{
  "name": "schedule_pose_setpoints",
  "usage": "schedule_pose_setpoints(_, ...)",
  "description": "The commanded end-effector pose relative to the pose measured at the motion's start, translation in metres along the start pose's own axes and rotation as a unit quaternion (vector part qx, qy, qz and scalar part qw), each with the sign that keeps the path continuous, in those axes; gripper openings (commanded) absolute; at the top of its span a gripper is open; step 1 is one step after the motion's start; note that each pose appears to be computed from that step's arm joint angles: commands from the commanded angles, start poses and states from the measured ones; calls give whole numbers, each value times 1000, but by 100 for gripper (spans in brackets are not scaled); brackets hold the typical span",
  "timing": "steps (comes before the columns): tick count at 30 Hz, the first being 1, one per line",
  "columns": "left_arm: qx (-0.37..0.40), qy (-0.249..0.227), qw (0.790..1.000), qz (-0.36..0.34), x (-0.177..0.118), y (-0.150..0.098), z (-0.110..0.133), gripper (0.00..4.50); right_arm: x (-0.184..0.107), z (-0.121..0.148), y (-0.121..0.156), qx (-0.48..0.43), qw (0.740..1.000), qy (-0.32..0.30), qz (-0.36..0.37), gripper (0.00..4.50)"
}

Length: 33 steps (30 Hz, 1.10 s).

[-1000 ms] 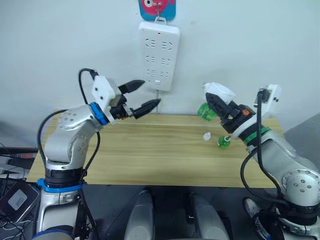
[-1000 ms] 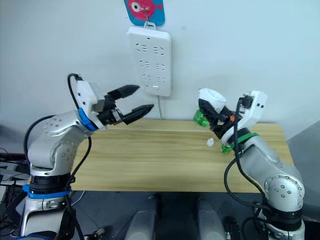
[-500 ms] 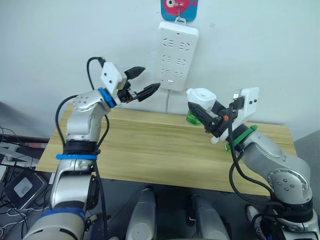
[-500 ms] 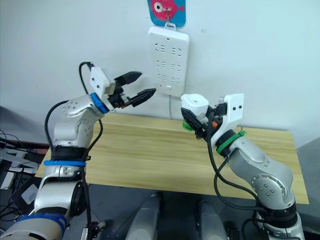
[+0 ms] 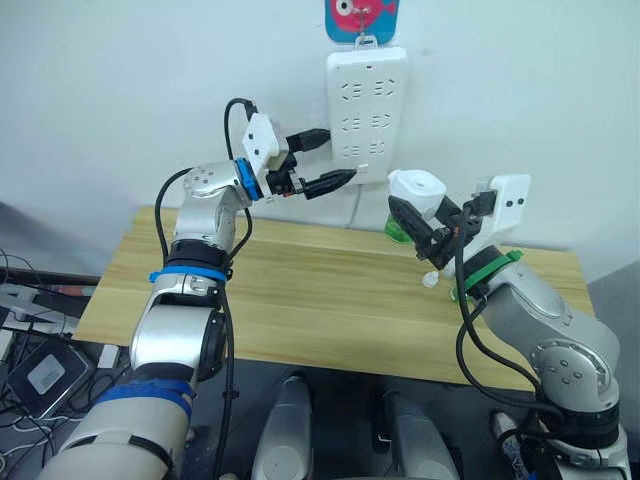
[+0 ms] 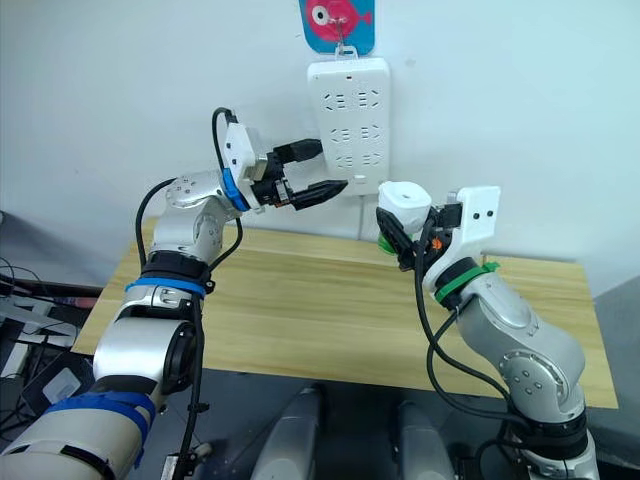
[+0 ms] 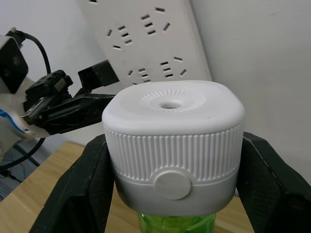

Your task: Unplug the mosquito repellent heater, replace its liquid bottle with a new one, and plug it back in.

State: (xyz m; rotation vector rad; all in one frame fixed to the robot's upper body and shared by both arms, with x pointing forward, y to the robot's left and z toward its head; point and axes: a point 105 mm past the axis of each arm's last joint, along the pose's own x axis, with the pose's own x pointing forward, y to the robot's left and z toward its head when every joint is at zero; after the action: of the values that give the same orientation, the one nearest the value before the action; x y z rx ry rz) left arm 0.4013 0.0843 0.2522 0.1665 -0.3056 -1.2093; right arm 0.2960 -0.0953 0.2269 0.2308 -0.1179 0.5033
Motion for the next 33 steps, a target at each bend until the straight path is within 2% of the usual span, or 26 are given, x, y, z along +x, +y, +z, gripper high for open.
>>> schedule_pose_setpoints(1,-1,-35,999,-17,10,1,24,450,-7,19,6,-15,999,-42,5,306)
schedule_pose_setpoints(5,-35,-42,998,-3,11,7,25,362,-7,17,10,-29,999,-32,16,306)
schedule_pose_setpoints(11,-69,-47,997,-8,13,7,23,172,-2,21,18,-24,999,-40,25,306)
schedule_pose_setpoints(13,-87,-47,995,-11,12,6,23,132,0,23,21,-28,998,-41,27,306)
schedule_pose_setpoints(16,-120,-31,992,-29,10,3,18,133,6,27,28,-38,998,-39,30,306)
schedule_pose_setpoints(22,-130,-30,990,-32,10,2,18,133,18,28,40,-45,998,-36,35,306)
schedule_pose_setpoints(33,-130,-28,990,-38,9,1,19,133,26,22,27,-59,998,-23,-1,306)
